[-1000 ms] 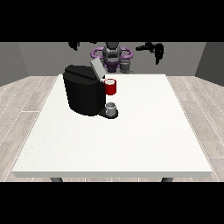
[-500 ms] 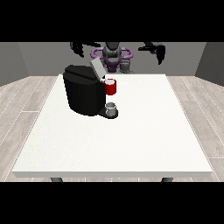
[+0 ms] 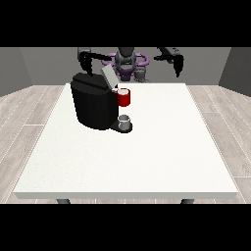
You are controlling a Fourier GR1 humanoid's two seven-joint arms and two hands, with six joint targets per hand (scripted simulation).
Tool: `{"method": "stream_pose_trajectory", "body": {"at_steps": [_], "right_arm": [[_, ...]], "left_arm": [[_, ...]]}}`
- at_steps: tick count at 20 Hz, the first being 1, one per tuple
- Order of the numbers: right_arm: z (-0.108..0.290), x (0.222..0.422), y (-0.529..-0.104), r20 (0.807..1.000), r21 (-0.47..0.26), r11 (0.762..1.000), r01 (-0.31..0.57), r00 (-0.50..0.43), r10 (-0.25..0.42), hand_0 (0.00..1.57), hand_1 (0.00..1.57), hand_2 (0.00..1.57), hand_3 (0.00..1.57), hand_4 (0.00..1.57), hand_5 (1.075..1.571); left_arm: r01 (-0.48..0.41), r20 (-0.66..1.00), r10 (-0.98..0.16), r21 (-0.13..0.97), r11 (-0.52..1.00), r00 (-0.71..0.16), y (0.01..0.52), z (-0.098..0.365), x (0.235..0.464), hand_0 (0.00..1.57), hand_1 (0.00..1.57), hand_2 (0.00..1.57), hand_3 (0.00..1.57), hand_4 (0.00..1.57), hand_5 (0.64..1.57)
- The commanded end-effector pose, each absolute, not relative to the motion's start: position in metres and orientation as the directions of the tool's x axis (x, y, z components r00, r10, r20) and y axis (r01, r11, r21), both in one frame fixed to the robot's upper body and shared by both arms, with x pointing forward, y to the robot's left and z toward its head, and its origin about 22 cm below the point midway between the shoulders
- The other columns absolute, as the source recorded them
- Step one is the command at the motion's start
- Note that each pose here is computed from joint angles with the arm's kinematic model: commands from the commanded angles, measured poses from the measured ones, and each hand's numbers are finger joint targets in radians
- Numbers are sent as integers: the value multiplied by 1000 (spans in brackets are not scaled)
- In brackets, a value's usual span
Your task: Insert the coffee pod into the coffee machine and close the lid
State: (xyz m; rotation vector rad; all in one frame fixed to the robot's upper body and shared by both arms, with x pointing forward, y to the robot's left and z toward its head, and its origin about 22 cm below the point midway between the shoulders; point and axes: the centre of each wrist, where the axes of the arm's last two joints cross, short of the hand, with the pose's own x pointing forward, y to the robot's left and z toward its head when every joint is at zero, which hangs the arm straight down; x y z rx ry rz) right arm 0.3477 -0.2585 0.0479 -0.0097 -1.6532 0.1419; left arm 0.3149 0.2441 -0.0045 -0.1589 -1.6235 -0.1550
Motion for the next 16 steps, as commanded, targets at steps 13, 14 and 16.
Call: {"method": "stream_pose_trajectory", "body": {"at_steps": [13, 14, 16], "right_arm": [[71, 386, -234, 983, -154, 983, -101, -117, 142, 0, 0, 0, 0, 0, 1571], [69, 387, -228, 978, -163, 978, -132, -152, 143, 0, 0, 0, 0, 40, 1571], [66, 384, -203, 982, -163, 973, -164, -118, 144, 0, 0, 0, 0, 0, 1571]], "left_arm": [[163, 993, -7, 26, 986, -115, 255, 20, 298, 0, 0, 0, 0, 0, 1571], [158, 989, -6, 29, 987, -146, 246, 20, 301, 0, 0, 0, 0, 0, 1571], [121, 993, -9, 23, 992, -121, 262, 32, 311, 0, 0, 0, 0, 0, 1571]]}}
